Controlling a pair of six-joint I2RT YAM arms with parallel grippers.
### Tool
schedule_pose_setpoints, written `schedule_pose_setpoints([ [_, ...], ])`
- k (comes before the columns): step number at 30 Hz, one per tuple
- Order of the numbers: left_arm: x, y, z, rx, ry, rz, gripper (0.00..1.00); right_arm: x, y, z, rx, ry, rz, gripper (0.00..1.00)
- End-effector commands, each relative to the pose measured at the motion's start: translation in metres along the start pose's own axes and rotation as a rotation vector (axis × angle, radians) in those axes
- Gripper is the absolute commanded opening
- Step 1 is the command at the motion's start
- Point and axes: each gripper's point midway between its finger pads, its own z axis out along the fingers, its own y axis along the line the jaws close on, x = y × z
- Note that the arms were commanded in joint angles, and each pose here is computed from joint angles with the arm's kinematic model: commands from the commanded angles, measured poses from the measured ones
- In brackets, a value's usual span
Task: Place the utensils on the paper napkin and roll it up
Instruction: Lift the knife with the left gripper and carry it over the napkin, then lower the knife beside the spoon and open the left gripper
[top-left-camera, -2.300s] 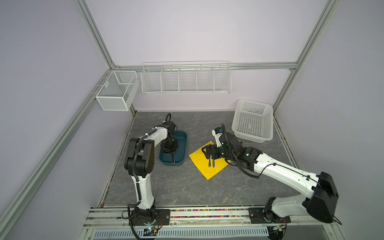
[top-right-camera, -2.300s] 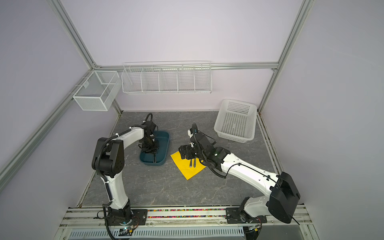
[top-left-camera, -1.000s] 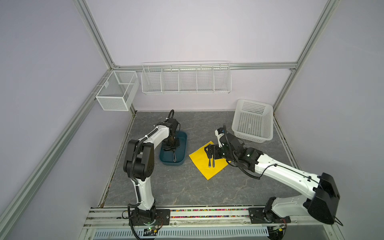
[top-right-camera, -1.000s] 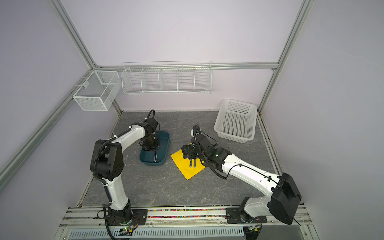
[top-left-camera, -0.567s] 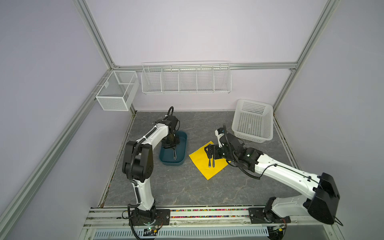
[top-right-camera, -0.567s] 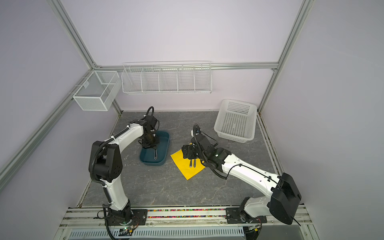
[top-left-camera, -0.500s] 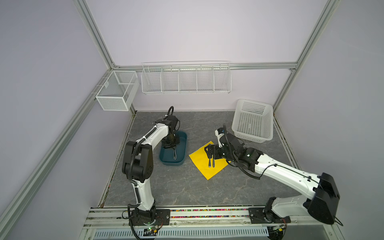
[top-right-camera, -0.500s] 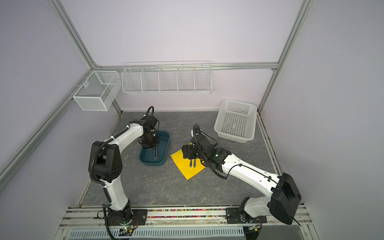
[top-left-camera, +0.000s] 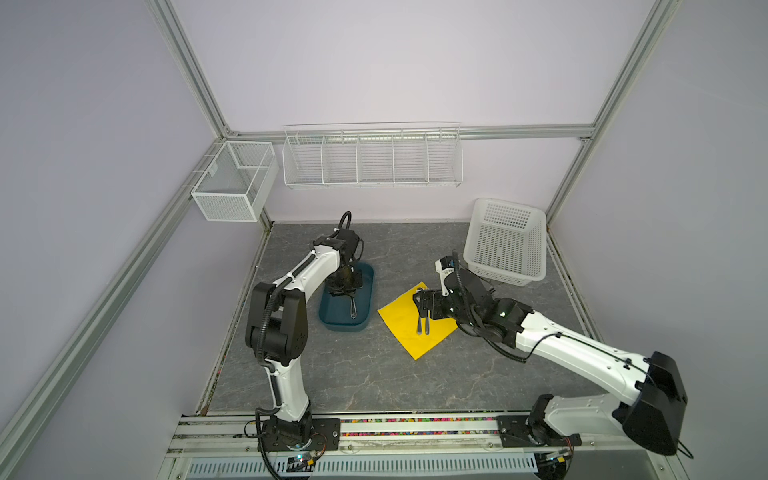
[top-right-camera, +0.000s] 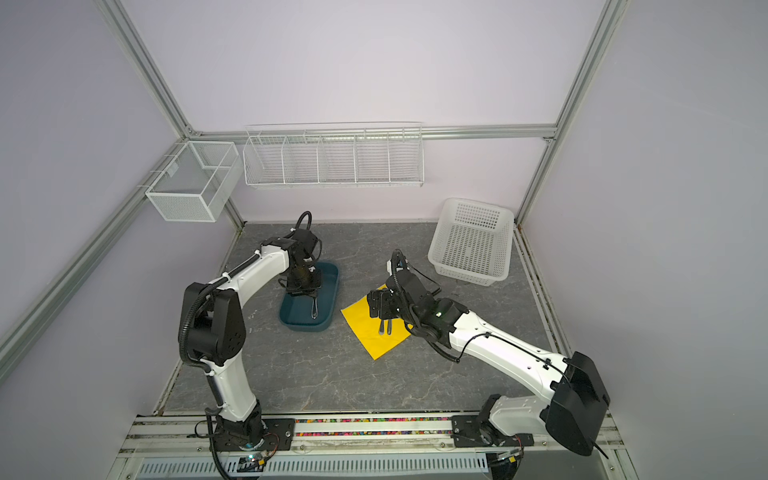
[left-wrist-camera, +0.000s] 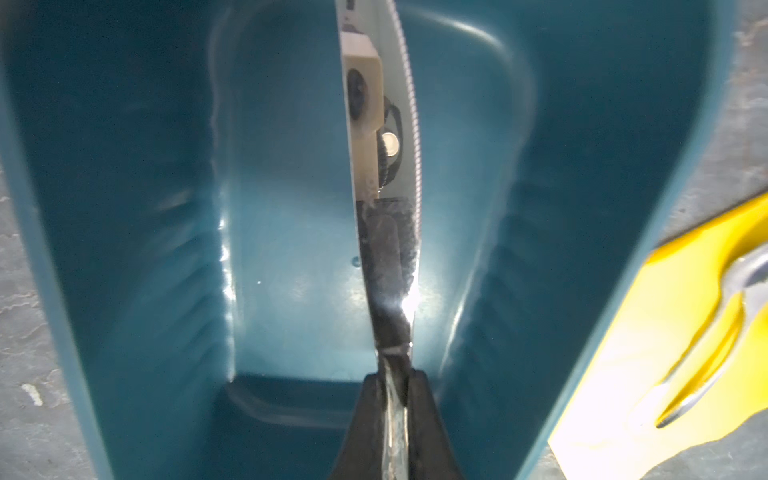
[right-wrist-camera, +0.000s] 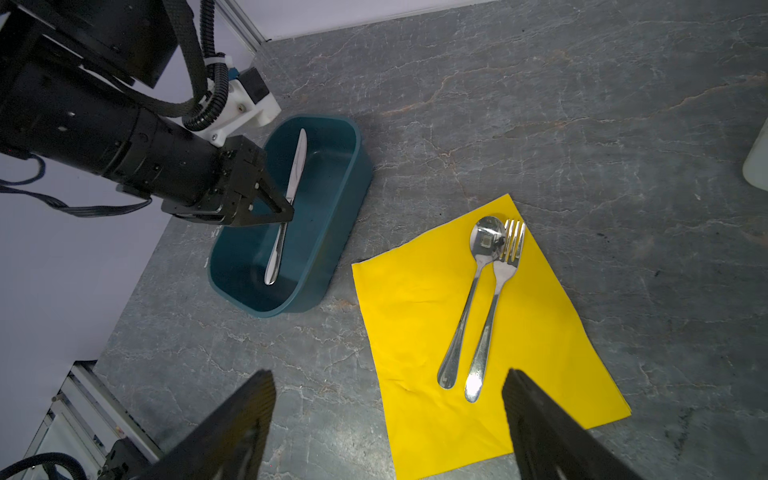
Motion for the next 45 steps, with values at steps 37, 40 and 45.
schedule_pose_setpoints([
  [37,0.051,-0.171,0.061,0.201,0.166,0.243,0.10,0.007,-0.038,-0.018,0.142,-0.050,0.055,0.89],
  [40,0.051,-0.172,0.062,0.209,0.168,0.244,0.10,0.008,-0.040,-0.017,0.146,-0.048,0.057,0.89],
  [45,0.052,-0.174,0.066,0.210,0.177,0.242,0.10,0.008,-0.040,-0.016,0.149,-0.046,0.057,0.89],
])
